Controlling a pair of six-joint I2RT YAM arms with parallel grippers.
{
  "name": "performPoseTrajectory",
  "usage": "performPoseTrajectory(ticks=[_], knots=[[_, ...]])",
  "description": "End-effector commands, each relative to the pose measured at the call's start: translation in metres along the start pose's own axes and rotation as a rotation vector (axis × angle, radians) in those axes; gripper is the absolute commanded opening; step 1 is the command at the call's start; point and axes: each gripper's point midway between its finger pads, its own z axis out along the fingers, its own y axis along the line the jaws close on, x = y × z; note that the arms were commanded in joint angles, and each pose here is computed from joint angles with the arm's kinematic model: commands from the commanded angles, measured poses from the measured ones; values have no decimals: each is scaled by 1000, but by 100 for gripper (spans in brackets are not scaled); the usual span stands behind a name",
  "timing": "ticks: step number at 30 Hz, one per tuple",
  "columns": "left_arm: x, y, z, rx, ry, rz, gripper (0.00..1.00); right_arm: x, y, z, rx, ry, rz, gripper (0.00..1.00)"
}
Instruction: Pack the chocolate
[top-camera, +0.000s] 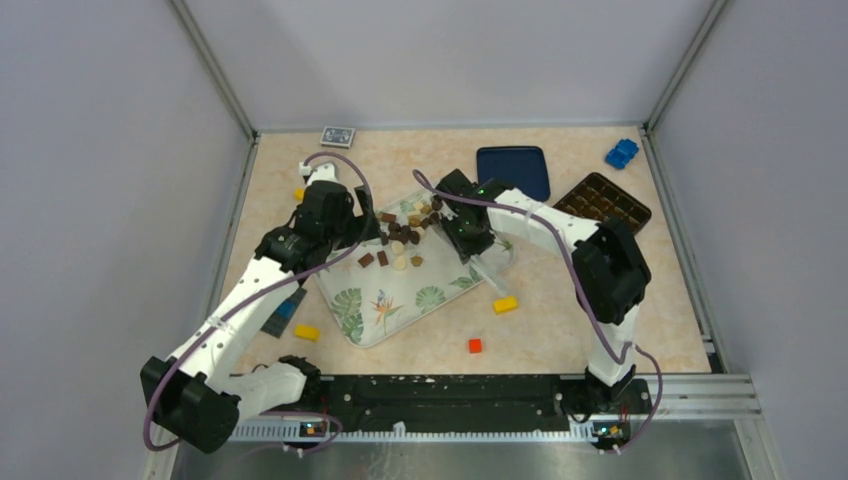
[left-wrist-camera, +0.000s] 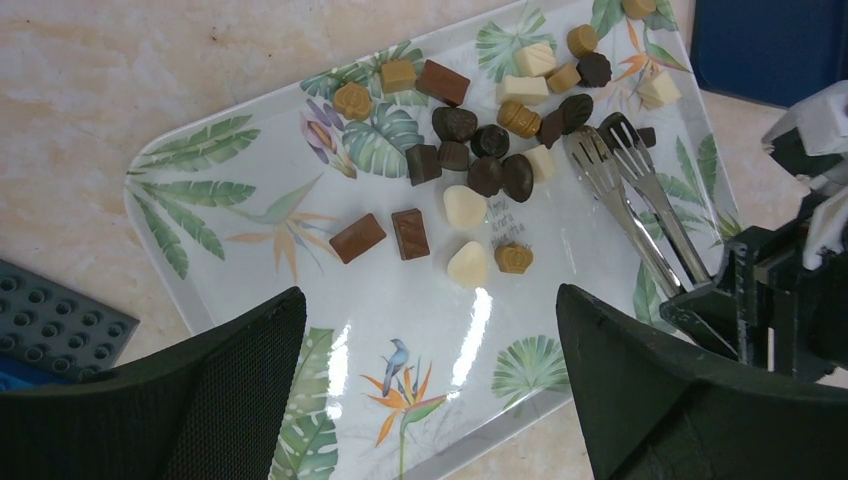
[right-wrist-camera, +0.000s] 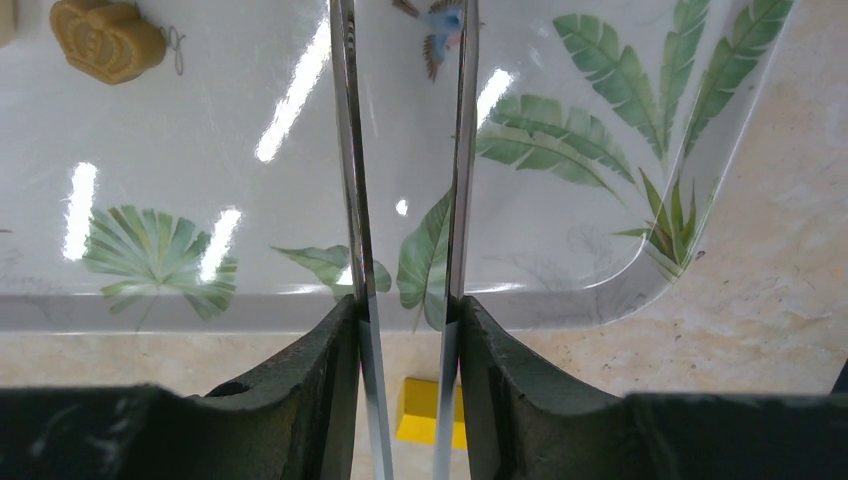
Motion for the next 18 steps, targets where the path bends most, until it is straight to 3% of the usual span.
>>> performPoseTrajectory(ticks=[1,10,18], knots=[[-17,-5,-8,31,-55,-1,99,-12,5,-52,-35,-132,21,16],[-18,-9,-3,40,-49,6,99,20,-24,-91,4,-159,110,13],[-22,-11,-5,53,-60,10,99,67,-134,-125,77,-231,472,13]])
